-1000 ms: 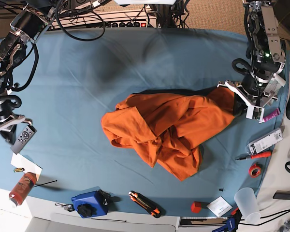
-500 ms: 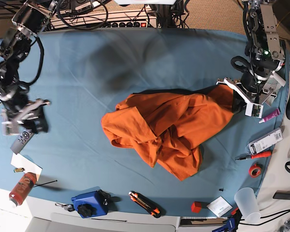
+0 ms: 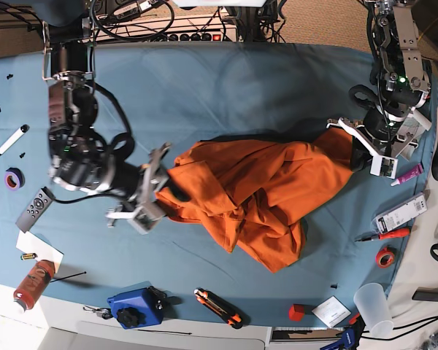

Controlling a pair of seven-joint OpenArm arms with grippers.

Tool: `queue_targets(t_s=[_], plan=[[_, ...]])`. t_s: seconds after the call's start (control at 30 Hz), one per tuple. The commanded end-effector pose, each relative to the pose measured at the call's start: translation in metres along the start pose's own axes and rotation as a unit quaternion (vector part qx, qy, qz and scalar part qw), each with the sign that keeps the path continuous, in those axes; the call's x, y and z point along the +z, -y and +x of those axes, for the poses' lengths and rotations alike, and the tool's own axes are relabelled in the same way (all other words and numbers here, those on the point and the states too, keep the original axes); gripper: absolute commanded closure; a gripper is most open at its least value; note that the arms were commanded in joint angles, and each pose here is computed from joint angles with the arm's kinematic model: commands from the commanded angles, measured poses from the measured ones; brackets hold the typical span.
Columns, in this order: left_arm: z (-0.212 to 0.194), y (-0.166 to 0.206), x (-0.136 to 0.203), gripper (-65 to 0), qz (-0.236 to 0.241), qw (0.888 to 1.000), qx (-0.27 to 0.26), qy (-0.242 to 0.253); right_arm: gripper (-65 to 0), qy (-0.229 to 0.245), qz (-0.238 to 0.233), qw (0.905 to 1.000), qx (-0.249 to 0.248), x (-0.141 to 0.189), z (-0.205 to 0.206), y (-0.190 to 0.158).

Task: Layout the t-shirt on the table in an organized manner, then fold the t-shirt properly
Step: 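Lift the shirt with both grippers and pull the edges apart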

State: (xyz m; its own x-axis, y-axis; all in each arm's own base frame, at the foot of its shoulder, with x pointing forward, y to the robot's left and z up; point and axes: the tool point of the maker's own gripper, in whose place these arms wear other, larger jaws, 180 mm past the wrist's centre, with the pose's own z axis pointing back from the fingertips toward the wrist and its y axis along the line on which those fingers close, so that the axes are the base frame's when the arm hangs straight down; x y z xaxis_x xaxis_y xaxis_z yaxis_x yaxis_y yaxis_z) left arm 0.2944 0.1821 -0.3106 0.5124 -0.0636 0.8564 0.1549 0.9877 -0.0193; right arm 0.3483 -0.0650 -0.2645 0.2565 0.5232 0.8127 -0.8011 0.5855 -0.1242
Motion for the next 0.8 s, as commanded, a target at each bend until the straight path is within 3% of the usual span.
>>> queue_targets(t_s=[0.0, 0.23, 0.33, 0.63, 0.7, 0.77], plan=[[0.014, -0.002, 0.002, 0.0, 0.002, 1.0, -0.004, 0.023, -23.2, 0.022, 0.002, 0.9996, 0.017, 0.002, 0.018, 0.0], [0.013, 0.003, 0.001, 0.0, -0.001, 1.0, 0.01, 0.026, -23.2, -0.038, 0.019, 0.9946, 0.095, -0.024, -0.001, -0.03], [0.012, 0.008, 0.0, 0.0, -0.003, 0.999, 0.02, 0.027, -23.2, -0.059, -0.011, 0.9906, 0.123, -0.034, -0.008, -0.03], [0.011, 0.01, 0.0, 0.0, -0.005, 0.999, 0.026, 0.028, -23.0, -0.107, -0.017, 0.9884, 0.106, -0.075, -0.049, -0.034], [0.011, 0.011, 0.0, 0.0, -0.005, 0.999, 0.026, 0.028, -19.5, -0.102, -0.027, 0.9895, 0.098, -0.076, -0.042, -0.034], [0.011, 0.01, 0.0, 0.0, -0.005, 0.999, 0.026, 0.028, -9.1, -0.091, -0.054, 0.9905, 0.088, -0.072, -0.027, -0.029]])
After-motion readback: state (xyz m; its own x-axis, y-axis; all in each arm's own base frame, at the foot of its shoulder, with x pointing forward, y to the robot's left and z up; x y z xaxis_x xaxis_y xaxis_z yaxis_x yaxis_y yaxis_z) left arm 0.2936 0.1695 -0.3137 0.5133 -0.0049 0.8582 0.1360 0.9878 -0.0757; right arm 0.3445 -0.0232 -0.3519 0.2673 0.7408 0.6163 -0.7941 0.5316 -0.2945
